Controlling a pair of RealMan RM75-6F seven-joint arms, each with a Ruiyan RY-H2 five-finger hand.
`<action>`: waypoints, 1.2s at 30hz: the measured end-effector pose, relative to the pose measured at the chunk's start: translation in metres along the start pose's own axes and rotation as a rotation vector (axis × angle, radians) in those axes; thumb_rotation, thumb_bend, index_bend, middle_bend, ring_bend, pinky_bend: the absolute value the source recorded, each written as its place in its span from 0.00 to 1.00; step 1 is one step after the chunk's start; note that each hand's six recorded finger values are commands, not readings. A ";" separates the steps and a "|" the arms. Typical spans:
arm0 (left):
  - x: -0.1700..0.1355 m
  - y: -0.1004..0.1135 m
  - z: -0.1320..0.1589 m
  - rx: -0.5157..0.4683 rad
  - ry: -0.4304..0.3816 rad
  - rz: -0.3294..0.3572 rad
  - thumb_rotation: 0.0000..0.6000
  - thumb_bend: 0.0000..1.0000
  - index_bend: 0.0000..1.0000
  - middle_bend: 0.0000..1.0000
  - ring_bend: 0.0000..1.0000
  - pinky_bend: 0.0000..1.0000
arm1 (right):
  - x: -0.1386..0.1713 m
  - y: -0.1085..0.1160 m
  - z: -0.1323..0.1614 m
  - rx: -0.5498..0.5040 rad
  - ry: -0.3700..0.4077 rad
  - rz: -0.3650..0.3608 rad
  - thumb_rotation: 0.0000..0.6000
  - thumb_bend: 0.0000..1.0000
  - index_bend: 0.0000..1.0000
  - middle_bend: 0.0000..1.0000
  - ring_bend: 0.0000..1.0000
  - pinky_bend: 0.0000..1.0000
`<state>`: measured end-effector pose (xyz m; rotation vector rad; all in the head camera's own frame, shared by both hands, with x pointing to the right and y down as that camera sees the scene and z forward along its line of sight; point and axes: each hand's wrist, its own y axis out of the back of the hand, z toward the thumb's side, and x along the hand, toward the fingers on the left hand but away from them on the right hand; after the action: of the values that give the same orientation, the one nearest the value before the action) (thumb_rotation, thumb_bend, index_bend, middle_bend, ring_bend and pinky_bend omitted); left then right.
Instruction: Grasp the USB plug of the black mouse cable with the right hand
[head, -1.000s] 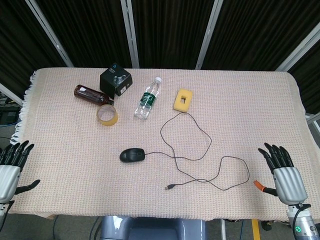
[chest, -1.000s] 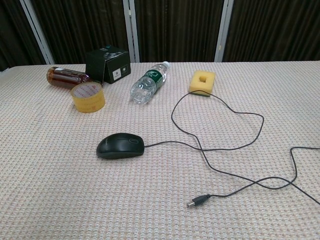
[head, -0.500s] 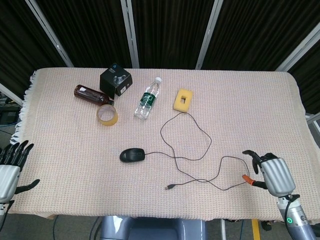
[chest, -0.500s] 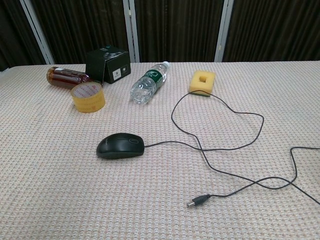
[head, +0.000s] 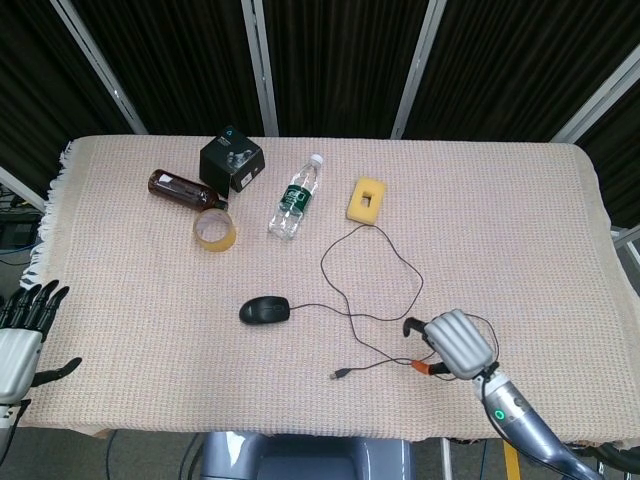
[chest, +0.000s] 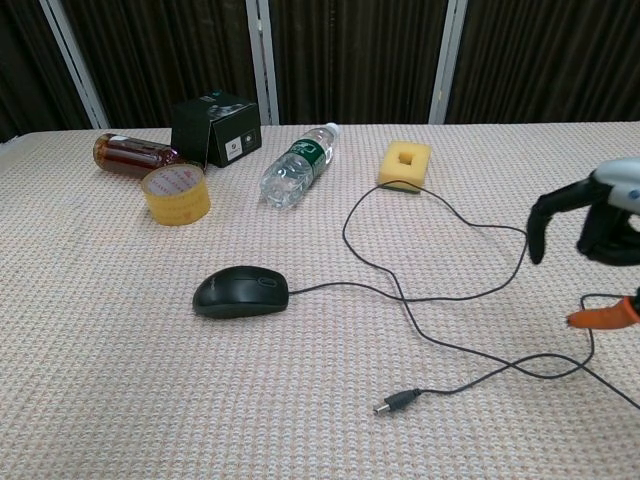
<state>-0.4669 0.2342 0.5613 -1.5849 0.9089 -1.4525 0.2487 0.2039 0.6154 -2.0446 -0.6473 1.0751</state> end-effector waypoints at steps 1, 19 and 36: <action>0.000 0.000 0.000 -0.001 0.001 -0.001 0.96 0.06 0.00 0.00 0.00 0.00 | -0.004 -0.004 0.006 0.000 0.010 0.013 1.00 0.11 0.48 1.00 1.00 0.83; 0.000 0.000 -0.002 -0.005 0.007 -0.002 0.95 0.05 0.00 0.00 0.00 0.00 | -0.046 -0.062 0.068 -0.019 0.037 0.117 1.00 0.21 0.48 1.00 1.00 0.83; 0.001 -0.001 -0.001 -0.012 0.004 -0.006 0.95 0.06 0.00 0.00 0.00 0.00 | -0.050 -0.103 0.072 0.013 -0.020 0.196 1.00 0.25 0.49 1.00 1.00 0.83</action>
<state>-0.4681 0.2336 0.5622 -1.5957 0.9175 -1.4576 0.1517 0.2584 0.6921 -2.1223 -0.4551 1.2084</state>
